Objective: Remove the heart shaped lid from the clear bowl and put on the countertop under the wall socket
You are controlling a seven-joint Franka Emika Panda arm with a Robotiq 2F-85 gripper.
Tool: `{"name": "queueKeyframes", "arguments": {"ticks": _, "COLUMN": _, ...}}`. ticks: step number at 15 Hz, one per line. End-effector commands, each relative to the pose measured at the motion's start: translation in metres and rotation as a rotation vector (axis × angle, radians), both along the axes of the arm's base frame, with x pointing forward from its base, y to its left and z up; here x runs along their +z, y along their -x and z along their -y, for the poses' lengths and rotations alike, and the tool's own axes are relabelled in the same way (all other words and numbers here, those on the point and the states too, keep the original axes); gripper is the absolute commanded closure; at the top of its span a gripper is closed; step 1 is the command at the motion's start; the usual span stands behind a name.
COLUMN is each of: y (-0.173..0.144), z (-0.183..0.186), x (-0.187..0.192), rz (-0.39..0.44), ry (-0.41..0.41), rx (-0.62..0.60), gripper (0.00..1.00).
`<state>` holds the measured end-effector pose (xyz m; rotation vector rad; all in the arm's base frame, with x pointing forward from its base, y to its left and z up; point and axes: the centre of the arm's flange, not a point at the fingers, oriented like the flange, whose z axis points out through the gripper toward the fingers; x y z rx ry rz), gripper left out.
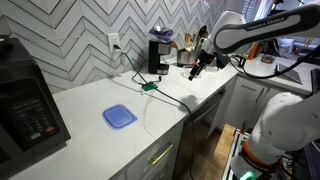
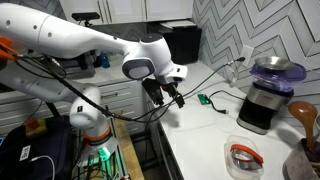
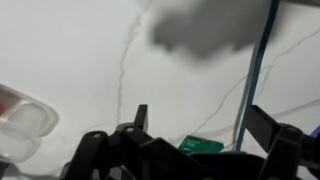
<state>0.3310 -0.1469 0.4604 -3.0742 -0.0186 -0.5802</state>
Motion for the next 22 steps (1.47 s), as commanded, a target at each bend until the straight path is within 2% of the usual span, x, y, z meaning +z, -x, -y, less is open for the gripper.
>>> {"name": "queueKeyframes", "arguments": {"ticks": 1, "y": -0.017, "z": 0.053, "x": 0.026, "rz": 0.092, "ry": 0.078, "rx": -0.087, "gripper": 0.0}}
{"name": "queueKeyframes", "arguments": {"ticks": 5, "y": -0.023, "z": 0.116, "x": 0.039, "rz": 0.072, "ry": 0.151, "rx": -0.115, "gripper": 0.0}}
{"name": "queueKeyframes", "arguments": {"ticks": 8, "y": -0.035, "z": 0.157, "x": 0.031, "rz": 0.067, "ry": 0.131, "rx": -0.12, "gripper": 0.0}}
{"name": "queueKeyframes", "arguments": {"ticks": 10, "y": -0.044, "z": 0.176, "x": 0.026, "rz": 0.084, "ry": 0.152, "rx": -0.141, "gripper": 0.0}}
{"name": "queueKeyframes", "arguments": {"ticks": 12, "y": -0.051, "z": 0.187, "x": 0.023, "rz": 0.095, "ry": 0.168, "rx": -0.156, "gripper": 0.0}}
{"name": "queueKeyframes", "arguments": {"ticks": 14, "y": -0.053, "z": 0.193, "x": 0.026, "rz": 0.081, "ry": 0.137, "rx": -0.144, "gripper": 0.0}}
{"name": "queueKeyframes", "arguments": {"ticks": 15, "y": -0.044, "z": 0.176, "x": 0.025, "rz": 0.085, "ry": 0.161, "rx": -0.166, "gripper": 0.0}}
{"name": "queueKeyframes", "arguments": {"ticks": 17, "y": -0.05, "z": 0.181, "x": 0.025, "rz": 0.087, "ry": 0.157, "rx": -0.16, "gripper": 0.0}}
{"name": "queueKeyframes", "arguments": {"ticks": 22, "y": -0.067, "z": 0.214, "x": 0.008, "rz": 0.013, "ry": 0.064, "rx": -0.429, "gripper": 0.0}}
